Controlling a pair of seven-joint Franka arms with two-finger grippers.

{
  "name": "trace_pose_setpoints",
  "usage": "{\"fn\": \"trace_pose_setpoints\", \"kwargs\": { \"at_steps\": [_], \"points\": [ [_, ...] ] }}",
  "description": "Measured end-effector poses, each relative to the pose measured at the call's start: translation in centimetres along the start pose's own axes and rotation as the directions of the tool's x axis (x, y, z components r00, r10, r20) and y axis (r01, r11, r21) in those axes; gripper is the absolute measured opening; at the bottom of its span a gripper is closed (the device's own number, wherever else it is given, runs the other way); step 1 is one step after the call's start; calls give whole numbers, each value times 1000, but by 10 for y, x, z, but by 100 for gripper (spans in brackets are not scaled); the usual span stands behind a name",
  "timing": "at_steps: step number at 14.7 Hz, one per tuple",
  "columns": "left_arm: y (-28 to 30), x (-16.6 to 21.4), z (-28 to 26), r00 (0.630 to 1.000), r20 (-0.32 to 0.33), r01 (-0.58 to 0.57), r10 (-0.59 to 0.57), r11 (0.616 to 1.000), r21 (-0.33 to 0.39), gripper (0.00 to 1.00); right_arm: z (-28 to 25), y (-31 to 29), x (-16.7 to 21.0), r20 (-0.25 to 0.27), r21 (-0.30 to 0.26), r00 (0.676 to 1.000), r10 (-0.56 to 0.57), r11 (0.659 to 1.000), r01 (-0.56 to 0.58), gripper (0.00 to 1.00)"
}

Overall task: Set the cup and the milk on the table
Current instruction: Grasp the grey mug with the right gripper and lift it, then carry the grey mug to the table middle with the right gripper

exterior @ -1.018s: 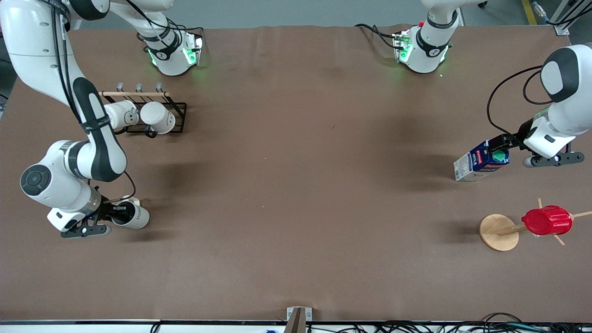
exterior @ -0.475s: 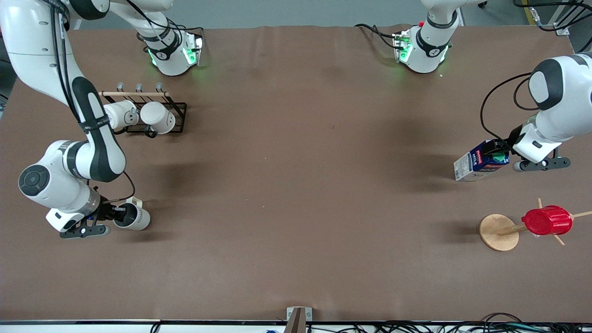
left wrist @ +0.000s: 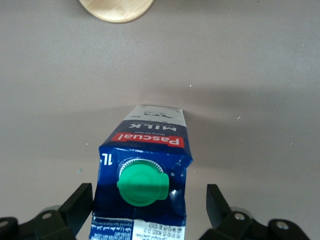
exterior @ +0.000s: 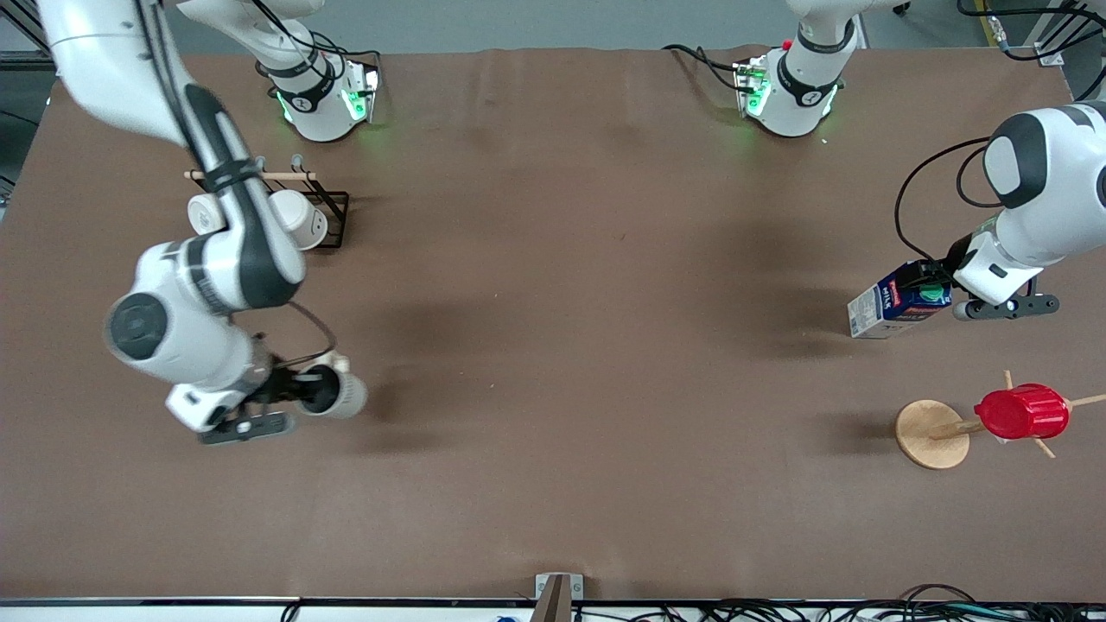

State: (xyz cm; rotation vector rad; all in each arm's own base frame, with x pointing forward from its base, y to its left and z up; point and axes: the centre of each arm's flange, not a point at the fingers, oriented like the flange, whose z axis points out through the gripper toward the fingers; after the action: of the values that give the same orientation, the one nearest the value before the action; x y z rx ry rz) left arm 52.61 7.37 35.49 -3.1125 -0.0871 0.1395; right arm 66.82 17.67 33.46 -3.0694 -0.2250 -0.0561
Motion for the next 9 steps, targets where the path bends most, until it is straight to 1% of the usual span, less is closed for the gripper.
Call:
{"fn": "trace_pose_setpoints", "kwargs": {
  "at_steps": [2, 3, 6, 7, 9],
  "points": [
    [-3, -1, 1, 1000, 3, 6, -6, 1000, -1, 100, 6, -77, -12, -1, -30, 1000, 12, 999, -12, 4],
    [-4, -1, 3, 1000, 5, 7, -7, 1000, -1, 100, 14, -110, -21, 5, -35, 1000, 23, 999, -23, 4],
    [-5, -1, 9, 1000, 17, -6, 6, 1000, -3, 100, 39, -189, -42, 17, -24, 999, 38, 999, -37, 4],
    [-5, 0, 11, 1000, 22, -22, 23, 1000, -4, 100, 46, -209, -48, 9, -26, 999, 54, 998, -53, 4],
    [-5, 0, 15, 999, 29, -37, 37, 999, -6, 100, 61, -243, -57, -24, -32, 995, 93, 995, -94, 4]
  ]
}}
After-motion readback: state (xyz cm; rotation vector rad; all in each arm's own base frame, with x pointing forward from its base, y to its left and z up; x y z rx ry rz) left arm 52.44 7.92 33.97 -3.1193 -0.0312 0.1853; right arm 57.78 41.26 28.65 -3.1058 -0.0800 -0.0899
